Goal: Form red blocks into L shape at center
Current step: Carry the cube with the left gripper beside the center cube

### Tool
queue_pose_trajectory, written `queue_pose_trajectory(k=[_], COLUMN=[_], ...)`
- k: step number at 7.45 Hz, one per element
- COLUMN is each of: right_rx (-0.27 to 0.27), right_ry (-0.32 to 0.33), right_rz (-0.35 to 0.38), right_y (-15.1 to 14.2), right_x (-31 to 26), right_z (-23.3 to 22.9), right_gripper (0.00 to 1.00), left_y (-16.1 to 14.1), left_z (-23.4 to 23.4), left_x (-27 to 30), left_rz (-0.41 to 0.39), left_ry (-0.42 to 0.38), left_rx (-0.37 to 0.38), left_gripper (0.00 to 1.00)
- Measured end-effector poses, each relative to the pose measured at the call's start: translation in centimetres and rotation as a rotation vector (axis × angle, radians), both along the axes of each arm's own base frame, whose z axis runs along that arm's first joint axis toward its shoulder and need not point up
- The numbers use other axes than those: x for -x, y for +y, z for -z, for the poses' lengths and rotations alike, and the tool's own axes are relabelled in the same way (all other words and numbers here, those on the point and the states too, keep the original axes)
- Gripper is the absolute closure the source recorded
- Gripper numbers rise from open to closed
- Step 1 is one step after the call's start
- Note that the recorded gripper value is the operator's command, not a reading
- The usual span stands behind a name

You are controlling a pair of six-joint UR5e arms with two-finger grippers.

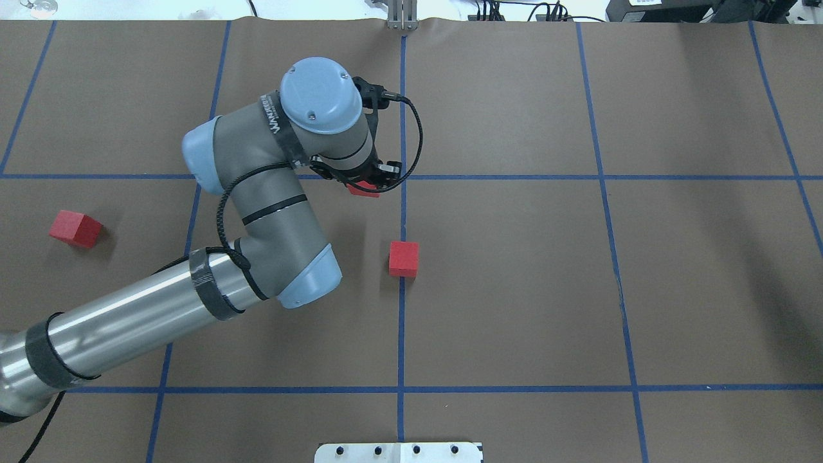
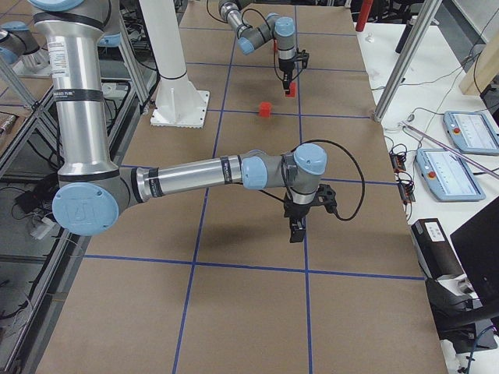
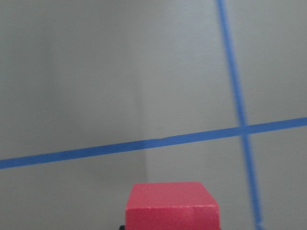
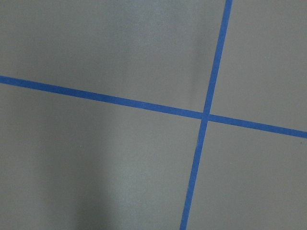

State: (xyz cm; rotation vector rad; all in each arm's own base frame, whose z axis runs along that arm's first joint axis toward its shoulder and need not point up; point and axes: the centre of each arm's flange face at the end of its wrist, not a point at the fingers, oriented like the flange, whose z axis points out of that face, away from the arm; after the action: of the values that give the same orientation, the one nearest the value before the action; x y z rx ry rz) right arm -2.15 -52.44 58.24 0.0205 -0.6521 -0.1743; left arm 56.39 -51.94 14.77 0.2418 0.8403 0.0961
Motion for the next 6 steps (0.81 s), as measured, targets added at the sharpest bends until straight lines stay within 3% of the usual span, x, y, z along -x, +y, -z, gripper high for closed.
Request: queue_pose_trajectory(k=[2,6], right_rx=[0.006,0.008], right_ry=[0.000,0.000], right_rz=[0.000,-0.001], right_y=[0.0,0.0], right_x=[0.0,0.0], right_z=[-0.3,-0.4], right_gripper=[0.00,0.00], left_y=[0.2,2.1], left_z=[2.1,0.9], left_x=[-3.2,-6.6], left_rz=[-0.025,-0.032], left_ry=[-0.011,-0.043], left_rx=[0.006,0.074], left_gripper=[1.00,1.00])
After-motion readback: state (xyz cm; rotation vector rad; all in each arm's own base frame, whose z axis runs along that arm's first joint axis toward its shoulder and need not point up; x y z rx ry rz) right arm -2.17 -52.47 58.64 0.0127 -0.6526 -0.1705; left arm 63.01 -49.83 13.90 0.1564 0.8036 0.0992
